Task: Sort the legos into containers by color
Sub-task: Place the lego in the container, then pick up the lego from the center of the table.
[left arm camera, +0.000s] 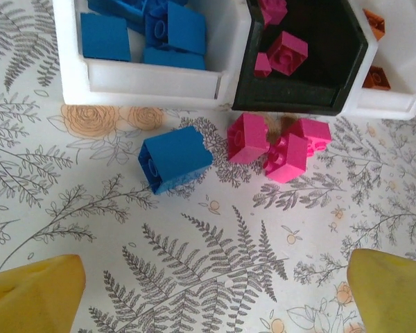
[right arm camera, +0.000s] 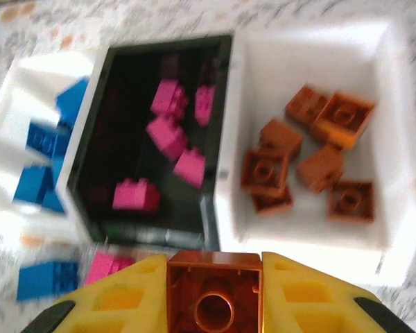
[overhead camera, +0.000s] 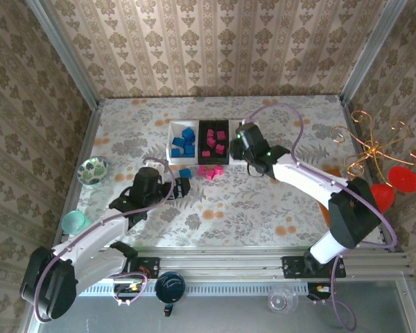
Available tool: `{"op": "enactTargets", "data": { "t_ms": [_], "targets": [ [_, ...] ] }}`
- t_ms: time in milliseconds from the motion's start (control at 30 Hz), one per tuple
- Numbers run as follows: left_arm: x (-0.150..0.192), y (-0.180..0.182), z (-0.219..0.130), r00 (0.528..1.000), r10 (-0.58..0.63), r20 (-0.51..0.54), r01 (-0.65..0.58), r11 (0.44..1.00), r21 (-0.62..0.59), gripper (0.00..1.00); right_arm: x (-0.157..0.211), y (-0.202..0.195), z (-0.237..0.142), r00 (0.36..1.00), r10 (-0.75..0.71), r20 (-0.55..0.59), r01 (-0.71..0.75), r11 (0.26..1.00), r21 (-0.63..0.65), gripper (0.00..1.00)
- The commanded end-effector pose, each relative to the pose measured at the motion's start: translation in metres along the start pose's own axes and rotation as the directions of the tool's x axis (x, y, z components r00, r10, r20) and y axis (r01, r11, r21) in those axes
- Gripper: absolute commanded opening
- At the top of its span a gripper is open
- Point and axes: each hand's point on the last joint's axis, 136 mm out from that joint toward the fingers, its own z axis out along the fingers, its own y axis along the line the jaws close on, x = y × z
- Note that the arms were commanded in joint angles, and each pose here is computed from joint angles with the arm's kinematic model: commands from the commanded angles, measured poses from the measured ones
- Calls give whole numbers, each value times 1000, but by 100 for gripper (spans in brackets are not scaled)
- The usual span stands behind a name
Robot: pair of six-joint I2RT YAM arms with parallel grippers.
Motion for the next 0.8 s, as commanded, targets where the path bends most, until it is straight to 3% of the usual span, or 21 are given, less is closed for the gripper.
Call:
{"op": "enactTargets", "data": {
  "t_ms": [0,100,200,267,467,600,767],
  "targets": [
    [-5,-4,2,1000,3,-11,-3,1000,14,96,-14,-24,26,1000,-11,-14,13,994,109,29],
    [-4,-3,7,1000,1,-31,-1,1000,2,95,-30,-34,51,1000,20,-22,-16,987,159,34],
    [-5,-3,13,999,2,-45,-2,1000,1,94,-36,-39,70,998,32,-54,-21,984,180,57],
    [-7,-4,18,998,12,-56,-12,1000,-2,93,-38,-36,71,998,27,-60,-17,985,170,66],
    [-3,8,44,993,47,-104,-56,995,-86,93,-22,-21,43,999,26,-34,-23,997,78,68],
    [-8,20,68,992,95,-78,-108,979,-174,90,-1,-23,26,999,41,-33,-40,998,53,68],
    [-18,16,98,991,118,-62,-127,977,-169,88,11,-27,8,998,66,-22,-65,998,24,68]
  ]
}}
